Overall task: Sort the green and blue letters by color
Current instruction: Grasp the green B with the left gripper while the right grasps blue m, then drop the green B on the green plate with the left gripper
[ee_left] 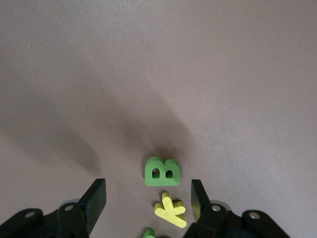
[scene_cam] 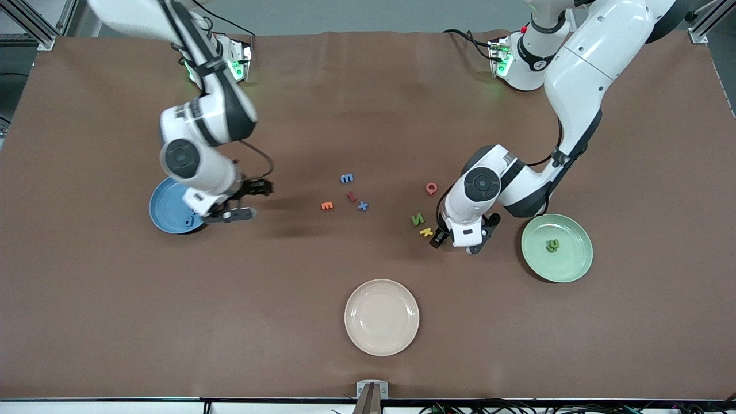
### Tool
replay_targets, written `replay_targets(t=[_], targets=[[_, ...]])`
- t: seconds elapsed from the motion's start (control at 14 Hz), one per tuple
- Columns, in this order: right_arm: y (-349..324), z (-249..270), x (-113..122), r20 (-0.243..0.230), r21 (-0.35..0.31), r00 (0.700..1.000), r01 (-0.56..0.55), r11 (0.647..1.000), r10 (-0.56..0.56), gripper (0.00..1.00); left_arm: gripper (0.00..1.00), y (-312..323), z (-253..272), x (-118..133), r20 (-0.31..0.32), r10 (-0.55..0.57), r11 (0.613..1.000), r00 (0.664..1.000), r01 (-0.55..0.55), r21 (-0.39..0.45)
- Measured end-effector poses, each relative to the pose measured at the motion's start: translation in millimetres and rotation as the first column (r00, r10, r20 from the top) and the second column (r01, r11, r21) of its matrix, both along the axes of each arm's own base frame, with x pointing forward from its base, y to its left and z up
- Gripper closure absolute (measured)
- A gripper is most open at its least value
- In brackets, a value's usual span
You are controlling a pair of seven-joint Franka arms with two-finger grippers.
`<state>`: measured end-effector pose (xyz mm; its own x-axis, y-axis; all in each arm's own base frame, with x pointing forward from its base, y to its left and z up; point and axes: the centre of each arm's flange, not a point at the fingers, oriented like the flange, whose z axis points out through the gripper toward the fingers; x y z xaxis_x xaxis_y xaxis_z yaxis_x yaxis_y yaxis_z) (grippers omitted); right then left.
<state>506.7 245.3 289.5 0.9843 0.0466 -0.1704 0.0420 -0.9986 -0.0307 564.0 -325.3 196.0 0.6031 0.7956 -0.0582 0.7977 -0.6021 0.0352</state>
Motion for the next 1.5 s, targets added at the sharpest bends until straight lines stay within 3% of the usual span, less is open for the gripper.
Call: replay_targets(t=[0.29, 0.57, 0.93, 1.0, 1.15, 1.22, 1.5], targets=[[113.2, -0.7, -54.9, 0.093, 0.031, 0.996, 0.009, 0.999, -0.012, 0.00, 0.26, -7.2, -4.3, 3.4, 0.003, 0.017, 1.000, 1.000, -0.017, -0.005], [186.8, -49.4, -108.1, 0.148, 0.060, 0.988, -0.046, 0.997, 0.037, 0.00, 0.29, -7.1, -17.2, 3.4, 0.003, 0.014, 1.000, 1.000, -0.014, 0.024], [200.4, -90.9, -121.4, 0.145, 0.046, 0.987, -0.070, 0.996, 0.063, 0.00, 0.35, -7.3, -19.7, 10.2, 0.008, 0.022, 1.000, 1.000, -0.022, 0.020], [201.2, -92.5, -122.0, 0.143, 0.044, 0.988, -0.072, 0.996, 0.065, 0.00, 0.40, -6.7, -19.9, 11.7, 0.009, 0.025, 1.000, 1.000, -0.025, 0.019], [202.8, -95.6, -124.3, 0.139, 0.041, 0.989, -0.062, 0.997, 0.055, 0.00, 0.62, -4.3, -18.6, 15.5, 0.013, 0.029, 0.999, 0.999, -0.030, 0.017], [204.2, -97.2, -126.4, 0.137, 0.039, 0.989, -0.056, 0.998, 0.050, 0.00, 0.65, -3.7, -17.8, 16.8, 0.015, 0.031, 0.999, 0.999, -0.031, 0.016], [207.2, -113.1, -130.9, 0.142, 0.039, 0.989, -0.052, 0.998, 0.046, 0.00, 0.65, 5.4, -14.1, 24.7, 0.015, -0.005, 1.000, 1.000, 0.004, 0.028]])
